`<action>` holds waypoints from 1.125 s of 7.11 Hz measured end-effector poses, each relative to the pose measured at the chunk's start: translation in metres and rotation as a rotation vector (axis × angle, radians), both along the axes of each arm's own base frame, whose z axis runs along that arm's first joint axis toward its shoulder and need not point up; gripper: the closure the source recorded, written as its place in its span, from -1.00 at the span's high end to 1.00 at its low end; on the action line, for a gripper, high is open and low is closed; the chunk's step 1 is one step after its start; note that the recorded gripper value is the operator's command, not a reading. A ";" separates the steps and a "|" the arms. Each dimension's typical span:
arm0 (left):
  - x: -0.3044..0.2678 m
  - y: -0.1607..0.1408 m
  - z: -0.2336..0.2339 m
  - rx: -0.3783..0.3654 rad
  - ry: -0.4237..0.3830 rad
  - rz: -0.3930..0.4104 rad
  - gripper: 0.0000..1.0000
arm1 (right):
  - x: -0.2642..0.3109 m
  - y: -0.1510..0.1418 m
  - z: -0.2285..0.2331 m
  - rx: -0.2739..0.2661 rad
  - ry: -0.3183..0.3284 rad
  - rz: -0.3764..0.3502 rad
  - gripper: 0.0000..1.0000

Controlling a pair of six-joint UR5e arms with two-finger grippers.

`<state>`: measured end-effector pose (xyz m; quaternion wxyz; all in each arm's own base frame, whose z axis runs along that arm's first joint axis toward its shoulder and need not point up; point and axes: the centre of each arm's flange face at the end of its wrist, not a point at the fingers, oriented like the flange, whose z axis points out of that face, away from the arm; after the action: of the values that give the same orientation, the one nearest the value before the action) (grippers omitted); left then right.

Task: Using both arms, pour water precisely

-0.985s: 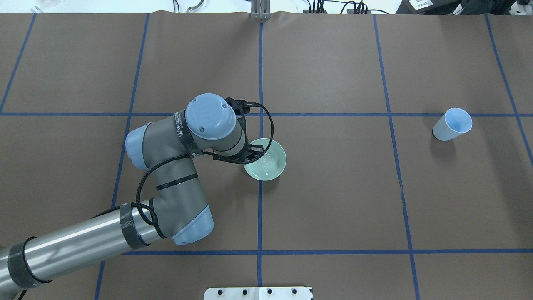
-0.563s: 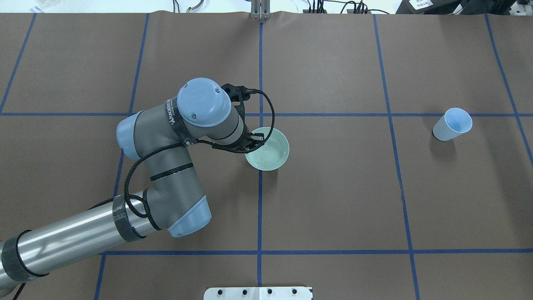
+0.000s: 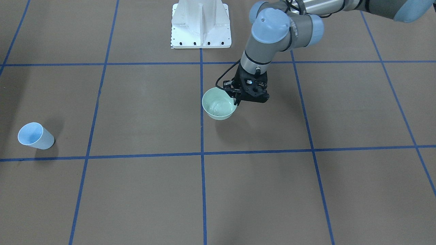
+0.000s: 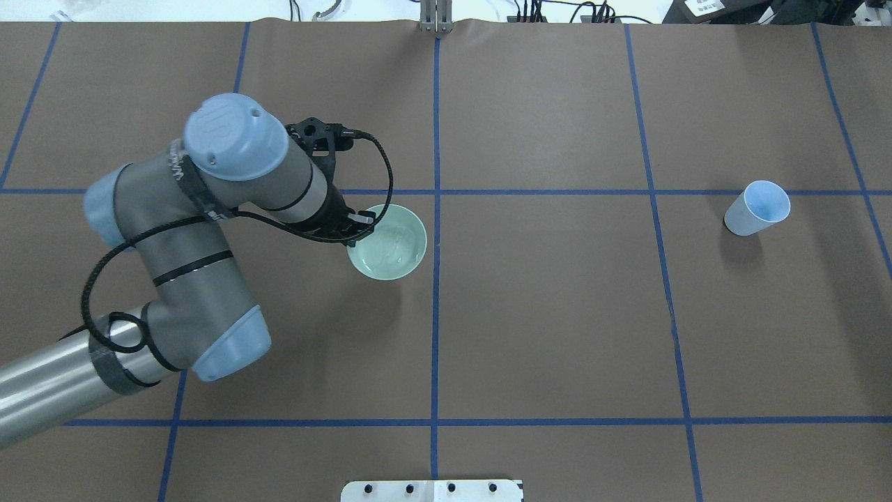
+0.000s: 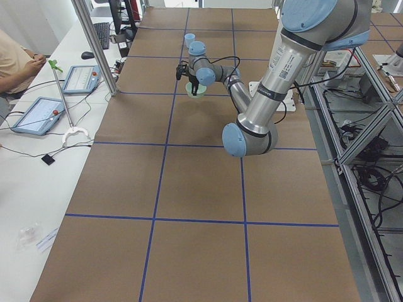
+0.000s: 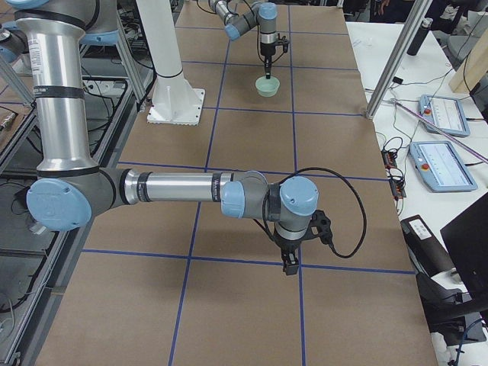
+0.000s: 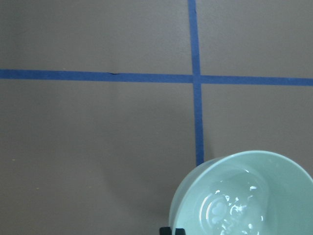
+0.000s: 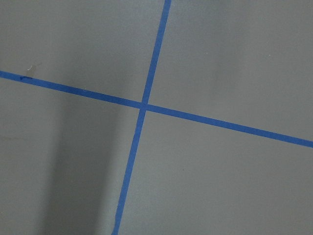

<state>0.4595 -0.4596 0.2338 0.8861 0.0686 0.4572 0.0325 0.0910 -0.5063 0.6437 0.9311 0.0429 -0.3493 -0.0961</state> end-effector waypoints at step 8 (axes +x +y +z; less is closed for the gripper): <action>-0.231 -0.021 0.243 0.218 -0.155 0.227 -1.00 | 0.000 0.006 0.008 -0.011 0.001 -0.004 1.00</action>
<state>0.2287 -0.4808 0.4769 0.8968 0.1094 0.3859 0.1869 0.0908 -0.5003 0.6512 0.9312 0.0370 -0.3497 -0.0959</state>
